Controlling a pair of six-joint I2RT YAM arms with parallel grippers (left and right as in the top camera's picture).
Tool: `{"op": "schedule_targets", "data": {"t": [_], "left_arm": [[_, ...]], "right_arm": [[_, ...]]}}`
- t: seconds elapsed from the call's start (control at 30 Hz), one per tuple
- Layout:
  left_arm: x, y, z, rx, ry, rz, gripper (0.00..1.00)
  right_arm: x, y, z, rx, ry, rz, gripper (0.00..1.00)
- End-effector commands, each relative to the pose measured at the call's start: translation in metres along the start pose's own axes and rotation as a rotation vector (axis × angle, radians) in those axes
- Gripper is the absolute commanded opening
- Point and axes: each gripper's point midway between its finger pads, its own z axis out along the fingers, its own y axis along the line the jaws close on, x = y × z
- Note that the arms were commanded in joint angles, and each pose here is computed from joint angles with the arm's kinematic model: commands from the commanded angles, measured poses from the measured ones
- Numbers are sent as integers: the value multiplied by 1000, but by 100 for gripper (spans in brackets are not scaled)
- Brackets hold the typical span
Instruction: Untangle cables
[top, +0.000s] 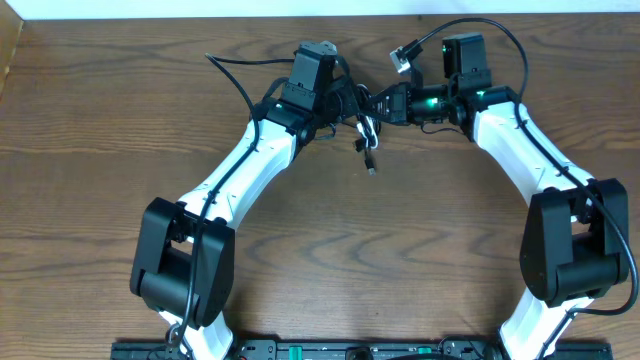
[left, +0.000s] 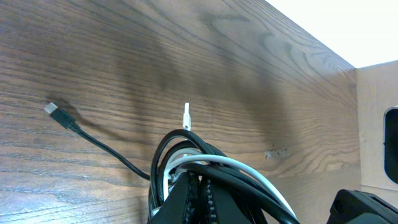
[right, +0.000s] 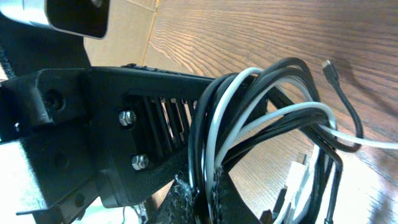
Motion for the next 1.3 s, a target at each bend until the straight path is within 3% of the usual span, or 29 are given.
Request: {"op": "schedule_targets", "data": {"t": [0.0,0.27,0.8,1.07,1.27], "left_arm": [[-5,8,4,-35,-25,46,7],[1,11,4,-41,6,144,7],[37,-20,-3,204,186,380,7],[35,-23,-21,364,262,350,7],[37,14,-33,306,344,254,7]], "right_arm": [[2,7,4,-2,12,-19,1],[2,6,4,2,13,-24,1],[1,-1,3,46,1,-16,1],[4,-8,3,76,8,-23,1],[1,-32,-5,195,-27,87,1]]}}
